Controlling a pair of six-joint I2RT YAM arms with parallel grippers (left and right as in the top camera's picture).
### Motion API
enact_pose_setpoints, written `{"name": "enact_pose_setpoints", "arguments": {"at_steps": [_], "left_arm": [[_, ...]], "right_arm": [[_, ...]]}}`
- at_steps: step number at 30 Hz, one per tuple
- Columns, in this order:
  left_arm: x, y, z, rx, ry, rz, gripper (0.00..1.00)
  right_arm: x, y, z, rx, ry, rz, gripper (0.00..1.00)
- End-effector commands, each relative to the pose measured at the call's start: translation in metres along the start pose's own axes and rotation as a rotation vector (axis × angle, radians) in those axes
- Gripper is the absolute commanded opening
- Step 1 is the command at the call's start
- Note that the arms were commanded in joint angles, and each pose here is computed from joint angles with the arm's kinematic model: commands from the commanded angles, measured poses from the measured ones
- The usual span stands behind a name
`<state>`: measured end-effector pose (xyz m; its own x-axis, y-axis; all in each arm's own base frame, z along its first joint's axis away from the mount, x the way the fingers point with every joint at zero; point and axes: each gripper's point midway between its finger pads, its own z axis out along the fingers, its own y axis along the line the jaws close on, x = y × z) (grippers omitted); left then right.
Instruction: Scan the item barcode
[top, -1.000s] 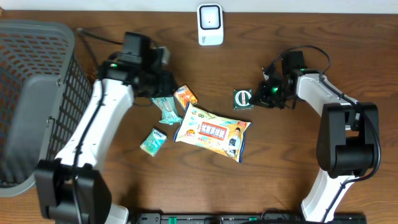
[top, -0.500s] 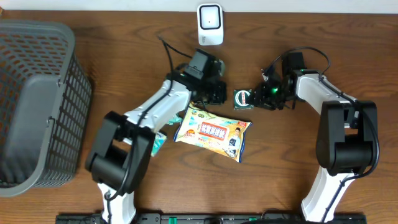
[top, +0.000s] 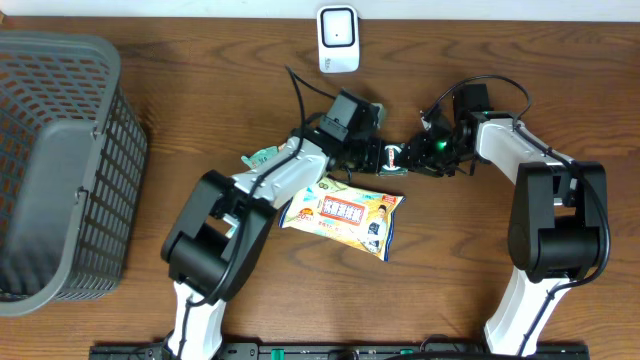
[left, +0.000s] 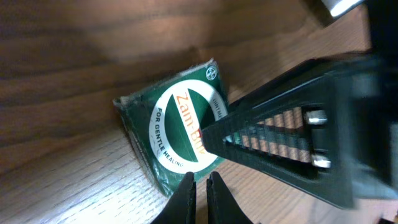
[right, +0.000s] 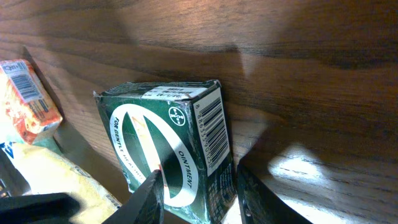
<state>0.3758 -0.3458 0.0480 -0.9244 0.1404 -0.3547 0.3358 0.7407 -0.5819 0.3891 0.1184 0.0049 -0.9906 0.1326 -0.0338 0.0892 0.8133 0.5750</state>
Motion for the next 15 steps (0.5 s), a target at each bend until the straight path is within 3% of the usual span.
{"name": "enact_pose_setpoints", "arguments": {"at_steps": [1,9,11,15], "left_arm": [[0.010,0.010,0.018,-0.019,0.027,-0.017,0.08],[0.015,0.039,0.025,-0.138,0.025,-0.056,0.08],[0.019,0.043,0.027,-0.151,0.037,-0.062,0.07],[0.030,0.053,0.035,-0.171,0.071,-0.103,0.08]], "right_arm": [[0.018,-0.034,0.020,0.107,0.062,0.048,0.35],[0.019,-0.034,0.020,0.107,0.064,0.050,0.35],[0.020,-0.034,0.020,0.104,0.066,0.050,0.44],[0.019,-0.031,0.017,0.058,0.069,0.047,0.51]]}}
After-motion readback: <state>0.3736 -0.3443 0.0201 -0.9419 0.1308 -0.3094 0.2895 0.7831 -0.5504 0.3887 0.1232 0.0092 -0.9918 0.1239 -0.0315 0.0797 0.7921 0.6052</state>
